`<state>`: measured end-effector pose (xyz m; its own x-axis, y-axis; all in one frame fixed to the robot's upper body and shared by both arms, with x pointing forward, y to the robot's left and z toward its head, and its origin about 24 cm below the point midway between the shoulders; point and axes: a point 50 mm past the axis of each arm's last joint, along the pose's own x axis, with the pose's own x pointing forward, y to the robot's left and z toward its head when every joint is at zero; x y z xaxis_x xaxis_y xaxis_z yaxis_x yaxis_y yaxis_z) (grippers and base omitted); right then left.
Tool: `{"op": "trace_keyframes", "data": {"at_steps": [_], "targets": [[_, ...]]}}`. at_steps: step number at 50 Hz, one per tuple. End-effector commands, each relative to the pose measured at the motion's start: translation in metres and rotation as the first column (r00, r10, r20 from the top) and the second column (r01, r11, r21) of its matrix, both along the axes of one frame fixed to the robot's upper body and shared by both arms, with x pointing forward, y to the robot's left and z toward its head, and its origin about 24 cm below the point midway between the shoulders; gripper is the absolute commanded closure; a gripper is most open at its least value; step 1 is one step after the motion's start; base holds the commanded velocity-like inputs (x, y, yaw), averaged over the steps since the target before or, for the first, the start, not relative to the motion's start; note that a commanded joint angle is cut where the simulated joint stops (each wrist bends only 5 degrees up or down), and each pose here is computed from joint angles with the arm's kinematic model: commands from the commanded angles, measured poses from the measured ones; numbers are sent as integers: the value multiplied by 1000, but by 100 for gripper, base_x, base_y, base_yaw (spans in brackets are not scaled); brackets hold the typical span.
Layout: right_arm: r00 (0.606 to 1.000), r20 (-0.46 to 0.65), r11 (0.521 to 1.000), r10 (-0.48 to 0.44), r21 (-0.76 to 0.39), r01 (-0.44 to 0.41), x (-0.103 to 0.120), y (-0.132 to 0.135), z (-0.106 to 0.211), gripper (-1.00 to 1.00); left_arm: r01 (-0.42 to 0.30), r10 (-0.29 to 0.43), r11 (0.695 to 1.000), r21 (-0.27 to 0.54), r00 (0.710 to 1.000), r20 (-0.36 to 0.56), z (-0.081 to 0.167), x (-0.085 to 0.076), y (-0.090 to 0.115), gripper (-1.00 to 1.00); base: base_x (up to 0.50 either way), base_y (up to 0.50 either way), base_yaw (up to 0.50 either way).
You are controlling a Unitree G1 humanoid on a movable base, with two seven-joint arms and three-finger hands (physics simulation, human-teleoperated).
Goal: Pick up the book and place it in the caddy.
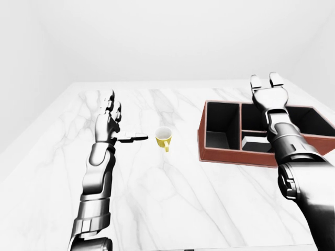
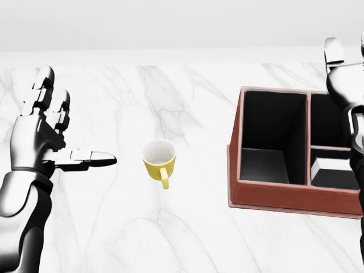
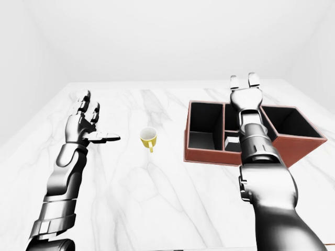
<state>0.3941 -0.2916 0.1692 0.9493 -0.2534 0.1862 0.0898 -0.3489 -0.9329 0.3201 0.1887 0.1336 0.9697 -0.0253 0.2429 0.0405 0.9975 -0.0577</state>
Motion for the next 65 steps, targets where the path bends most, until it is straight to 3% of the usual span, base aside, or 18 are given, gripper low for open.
{"op": "trace_keyframes", "data": {"at_steps": [1,6,16,24,30,40,46,48,53,58,59,62,65], "targets": [[989,77,991,127,36,-130,10,18,35,-100,11,-11,1000,-4,1000,-2,2,5,-3,-100,0,0,0],[978,145,981,151,101,-167,7,21,49,-100,26,-26,1000,-6,1000,-6,2,9,-7,-100,0,0,0],[935,275,931,221,226,-287,-19,32,57,-100,68,-68,998,-8,998,-14,4,16,-16,-100,0,0,0],[873,401,842,279,334,-423,-52,45,64,-100,109,-110,994,-4,994,-15,5,19,-24,-100,0,0,0],[825,486,769,289,395,-502,-79,49,74,-100,111,-111,994,1,993,32,12,10,-26,-100,0,0,0],[779,571,684,260,461,-566,-121,45,82,-100,74,-74,997,7,989,132,29,-7,-18,-100,0,0,0],[713,643,594,281,467,-655,-151,52,79,-100,55,-54,999,-1,986,158,35,-10,-13,-100,0,0,0],[670,683,536,290,464,-705,-164,59,79,-100,55,-54,998,-2,985,164,36,-11,-13,-100,0,0,0],[631,728,452,269,483,-750,-183,69,64,-100,62,-60,998,-7,984,169,36,-13,-14,-100,0,0,0],[582,774,413,250,458,-787,-199,70,69,-100,66,-64,998,-5,978,197,41,-19,-15,-100,0,0,0],[539,798,393,271,419,-818,-210,73,80,-100,66,-64,998,-5,976,208,43,-21,-15,-100,0,0,0],[536,810,374,237,433,-820,-214,71,76,-100,62,-59,998,-5,970,235,48,-25,-13,-100,0,0,0],[509,828,360,235,412,-837,-222,71,79,-100,56,-52,998,-8,959,278,56,-33,-12,-100,0,0,0]]}}
